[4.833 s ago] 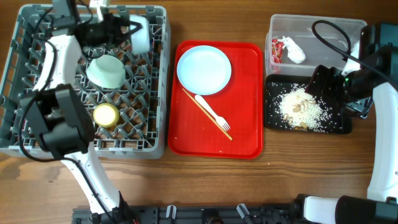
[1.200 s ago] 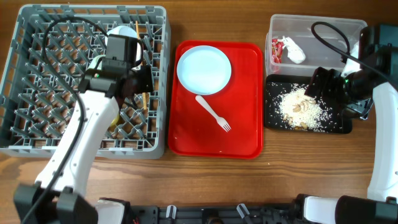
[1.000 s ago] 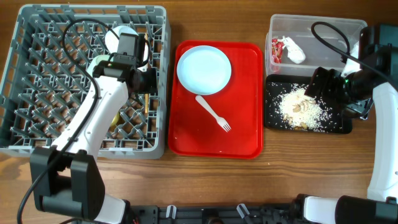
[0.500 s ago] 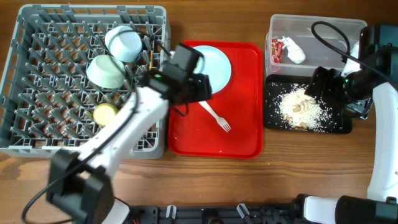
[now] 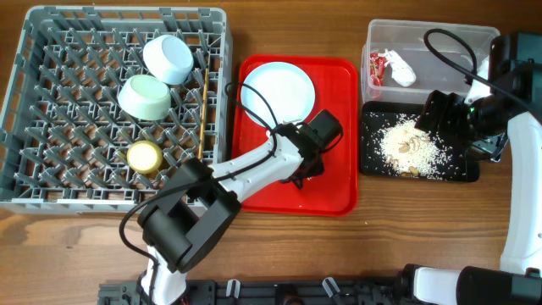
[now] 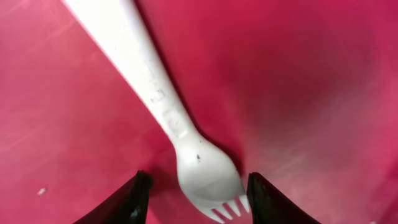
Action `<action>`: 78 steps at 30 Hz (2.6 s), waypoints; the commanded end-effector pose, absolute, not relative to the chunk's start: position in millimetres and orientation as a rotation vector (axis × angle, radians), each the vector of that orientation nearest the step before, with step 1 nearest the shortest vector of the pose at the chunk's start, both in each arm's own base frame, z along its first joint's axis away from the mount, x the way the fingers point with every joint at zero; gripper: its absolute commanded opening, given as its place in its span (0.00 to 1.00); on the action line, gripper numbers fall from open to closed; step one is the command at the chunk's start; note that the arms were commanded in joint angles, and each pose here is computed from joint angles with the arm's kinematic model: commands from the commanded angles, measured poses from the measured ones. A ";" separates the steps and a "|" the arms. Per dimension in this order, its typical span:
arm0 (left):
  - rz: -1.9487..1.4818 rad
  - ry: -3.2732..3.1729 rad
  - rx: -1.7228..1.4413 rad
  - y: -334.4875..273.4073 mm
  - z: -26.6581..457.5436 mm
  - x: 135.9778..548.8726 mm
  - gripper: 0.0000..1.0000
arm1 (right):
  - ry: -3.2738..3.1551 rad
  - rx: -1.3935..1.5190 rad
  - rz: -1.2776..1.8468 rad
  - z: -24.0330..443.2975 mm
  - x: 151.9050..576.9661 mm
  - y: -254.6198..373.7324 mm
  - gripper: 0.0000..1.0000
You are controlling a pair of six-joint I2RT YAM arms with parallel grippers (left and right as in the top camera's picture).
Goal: Sort waste into correct bins and load items into the dishwasher rack
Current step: 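Reach the left gripper back to the tray and grasp the white fork, then carry the white fork into the rack and release it, then move the left gripper to the white plate and grip its rim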
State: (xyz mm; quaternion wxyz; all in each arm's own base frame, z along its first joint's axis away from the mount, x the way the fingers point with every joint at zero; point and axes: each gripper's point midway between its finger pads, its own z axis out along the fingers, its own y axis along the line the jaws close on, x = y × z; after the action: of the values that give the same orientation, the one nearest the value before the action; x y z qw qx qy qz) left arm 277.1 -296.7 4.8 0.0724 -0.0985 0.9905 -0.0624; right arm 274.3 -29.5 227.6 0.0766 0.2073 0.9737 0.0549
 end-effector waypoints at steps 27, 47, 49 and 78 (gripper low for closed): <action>-0.236 2.752 0.032 -185.6 156.7 315.7 0.04 | 2.907 0.585 0.164 232.3 273.0 -29.0 1.00; -0.078 2.787 -0.126 -72.9 106.5 386.6 0.27 | 2.910 0.590 0.165 232.1 272.0 -28.8 1.00; -0.078 2.787 -0.127 -72.8 106.4 386.5 0.31 | 2.910 0.591 0.165 232.1 272.0 -28.8 1.00; -0.086 2.558 0.921 -297.7 -11.7 395.9 0.53 | 2.891 0.583 0.175 233.2 276.9 -28.4 1.00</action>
State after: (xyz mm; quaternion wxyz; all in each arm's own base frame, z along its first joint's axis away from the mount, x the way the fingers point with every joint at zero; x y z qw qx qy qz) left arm 405.7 -301.7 8.3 0.2371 0.3201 0.9160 -0.0476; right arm 277.0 -29.9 228.0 0.0824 0.2013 0.9745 0.0548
